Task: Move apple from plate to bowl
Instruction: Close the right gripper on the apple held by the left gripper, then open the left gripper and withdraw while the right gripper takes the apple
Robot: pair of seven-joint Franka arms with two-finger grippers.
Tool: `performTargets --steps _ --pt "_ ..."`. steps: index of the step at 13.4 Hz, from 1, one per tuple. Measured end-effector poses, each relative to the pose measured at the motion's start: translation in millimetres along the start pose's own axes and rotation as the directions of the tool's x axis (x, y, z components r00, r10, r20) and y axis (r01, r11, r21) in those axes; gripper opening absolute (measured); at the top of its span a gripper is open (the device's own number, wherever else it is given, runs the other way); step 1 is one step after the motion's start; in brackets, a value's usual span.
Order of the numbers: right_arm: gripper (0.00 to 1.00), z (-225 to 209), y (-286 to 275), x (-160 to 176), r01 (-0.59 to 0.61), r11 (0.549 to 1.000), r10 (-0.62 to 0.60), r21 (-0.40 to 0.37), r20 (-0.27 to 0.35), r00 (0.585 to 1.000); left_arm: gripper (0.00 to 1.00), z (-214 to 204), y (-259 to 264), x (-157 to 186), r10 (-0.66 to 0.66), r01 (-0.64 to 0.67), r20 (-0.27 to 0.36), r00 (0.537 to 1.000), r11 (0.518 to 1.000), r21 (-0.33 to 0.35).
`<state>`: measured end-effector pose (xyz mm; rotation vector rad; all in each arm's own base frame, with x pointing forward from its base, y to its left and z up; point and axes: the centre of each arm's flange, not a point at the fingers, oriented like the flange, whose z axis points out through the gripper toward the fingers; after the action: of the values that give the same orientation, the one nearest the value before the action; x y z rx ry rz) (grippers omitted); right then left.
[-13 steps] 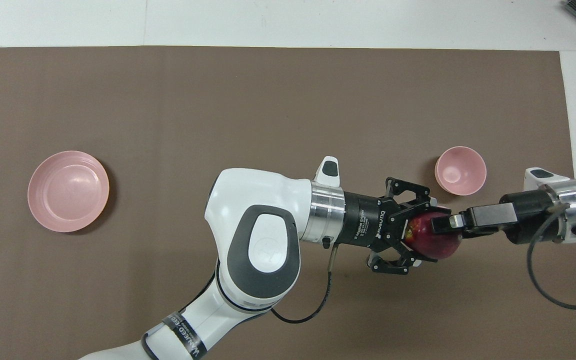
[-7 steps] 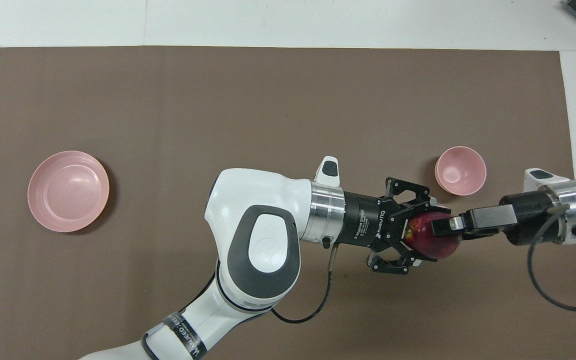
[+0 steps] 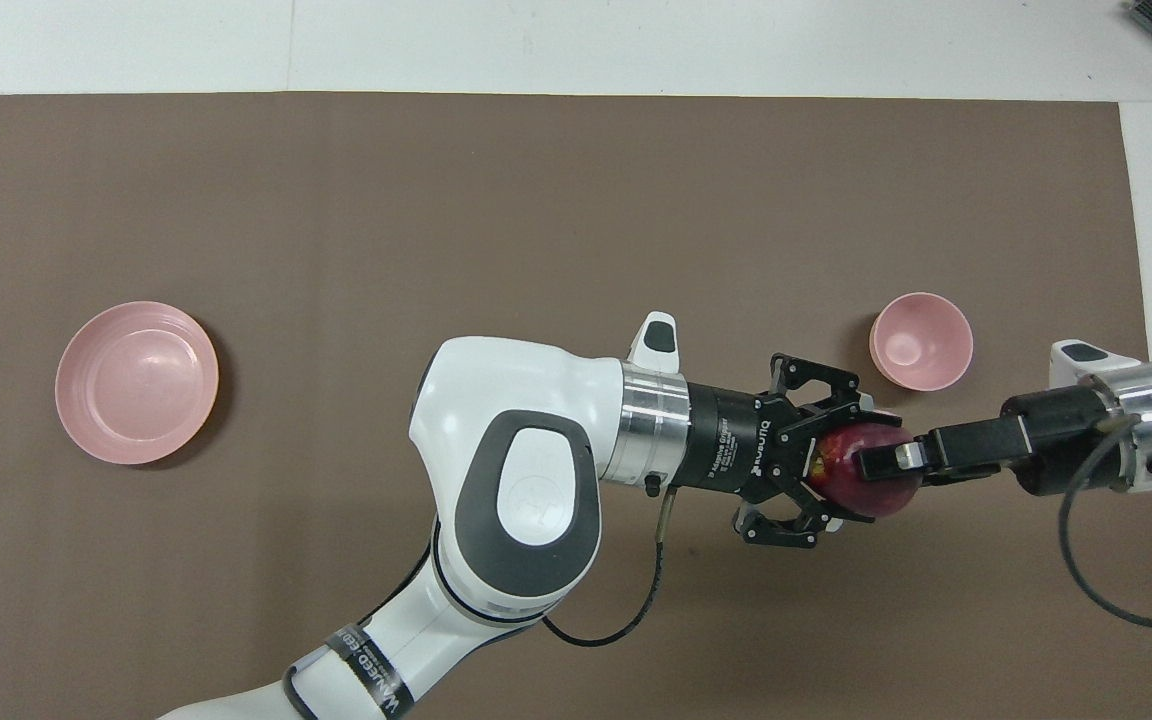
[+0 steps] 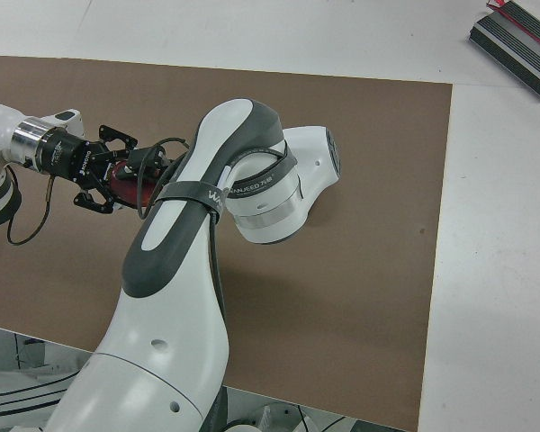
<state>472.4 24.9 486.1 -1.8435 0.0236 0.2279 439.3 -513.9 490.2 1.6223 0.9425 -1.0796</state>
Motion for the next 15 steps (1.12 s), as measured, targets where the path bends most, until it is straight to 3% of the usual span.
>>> performTargets --steps 3,5,6,10,12,15 --pt "0.86 0 0 0 0.000 1.000 0.000 -0.001 0.000 1.000 0.78 0 0 0 0.000 0.000 0.000 1.000 1.000 0.000" --pt "0.86 1 0 0 0.000 1.000 0.000 -0.016 0.007 1.000 0.96 0 0 0 0.002 -0.002 -0.004 1.000 1.000 -0.001" --pt "0.86 1 1 -1 0.000 1.000 0.001 -0.027 0.011 1.000 1.00 -1 1 1 0.007 -0.007 -0.009 1.000 1.000 -0.001" --pt "0.86 -5 2 0 0.004 0.997 -0.002 -0.080 0.016 1.000 1.00 -12 8 5 0.076 -0.074 -0.078 0.994 0.997 0.028" --pt "0.86 -13 7 4 0.027 0.983 -0.022 -0.180 0.029 0.999 1.00 -25 15 11 0.107 -0.103 -0.120 0.987 0.994 0.036" --pt "0.86 -32 18 21 0.085 0.923 -0.077 -0.376 0.038 0.996 1.00 -53 29 24 0.140 -0.135 -0.189 0.972 0.990 0.041"
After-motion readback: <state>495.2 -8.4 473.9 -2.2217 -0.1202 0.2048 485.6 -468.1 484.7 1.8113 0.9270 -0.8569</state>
